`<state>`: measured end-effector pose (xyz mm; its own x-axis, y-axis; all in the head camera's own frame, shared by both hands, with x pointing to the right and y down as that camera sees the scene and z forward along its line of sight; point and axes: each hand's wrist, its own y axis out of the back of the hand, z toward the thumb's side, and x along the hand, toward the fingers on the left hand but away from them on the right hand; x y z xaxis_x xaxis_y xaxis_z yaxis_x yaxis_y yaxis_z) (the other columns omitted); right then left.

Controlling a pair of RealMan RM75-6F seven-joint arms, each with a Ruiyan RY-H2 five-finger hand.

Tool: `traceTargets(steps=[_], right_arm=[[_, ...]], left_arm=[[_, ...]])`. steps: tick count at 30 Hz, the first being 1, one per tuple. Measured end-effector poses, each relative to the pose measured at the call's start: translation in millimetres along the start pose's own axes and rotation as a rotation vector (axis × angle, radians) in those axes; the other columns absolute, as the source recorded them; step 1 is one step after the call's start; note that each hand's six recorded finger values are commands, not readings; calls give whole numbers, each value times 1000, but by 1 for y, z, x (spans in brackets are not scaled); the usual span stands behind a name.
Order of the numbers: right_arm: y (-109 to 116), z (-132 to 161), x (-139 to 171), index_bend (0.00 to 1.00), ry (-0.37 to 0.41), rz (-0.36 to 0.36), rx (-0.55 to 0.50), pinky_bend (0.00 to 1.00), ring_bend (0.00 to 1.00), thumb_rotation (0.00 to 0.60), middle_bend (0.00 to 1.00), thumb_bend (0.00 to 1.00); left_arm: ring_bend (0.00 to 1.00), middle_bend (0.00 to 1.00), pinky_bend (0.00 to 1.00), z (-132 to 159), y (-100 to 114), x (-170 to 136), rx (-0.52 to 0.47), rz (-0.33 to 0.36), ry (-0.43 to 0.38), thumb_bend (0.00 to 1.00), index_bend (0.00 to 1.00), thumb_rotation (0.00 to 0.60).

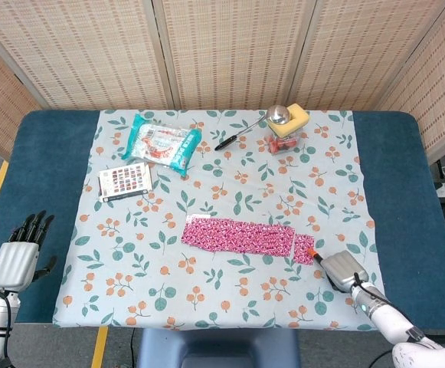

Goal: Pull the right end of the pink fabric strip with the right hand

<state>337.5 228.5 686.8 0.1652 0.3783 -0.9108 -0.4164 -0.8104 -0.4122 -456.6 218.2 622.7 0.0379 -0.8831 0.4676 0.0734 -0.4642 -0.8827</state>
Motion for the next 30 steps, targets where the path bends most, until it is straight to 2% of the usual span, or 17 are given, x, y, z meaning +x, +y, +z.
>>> traceTargets(steps=[9,16,22,26,30], right_arm=[[-5,-9,25,299,-19,-14,48,742,804,600,646,851],[5,-6,29,281,-10,-83,15,742,804,600,646,851],[26,6,19,195,19,-190,-52,742,816,600,659,851],[33,14,8,158,47,-187,-72,743,823,600,665,851],[43,22,-4,153,43,-192,-75,743,824,600,667,854]], left_arm=[[55,6,259,0,0,0,-1,-1,-1,312,58,600],[55,6,259,1,-1,0,3,-5,-3,311,58,600],[57,7,259,1,-2,1,4,-10,-2,312,58,600],[70,24,259,1,-3,1,7,-11,-3,311,60,600],[73,33,260,0,-2,1,5,-11,2,311,64,600]])
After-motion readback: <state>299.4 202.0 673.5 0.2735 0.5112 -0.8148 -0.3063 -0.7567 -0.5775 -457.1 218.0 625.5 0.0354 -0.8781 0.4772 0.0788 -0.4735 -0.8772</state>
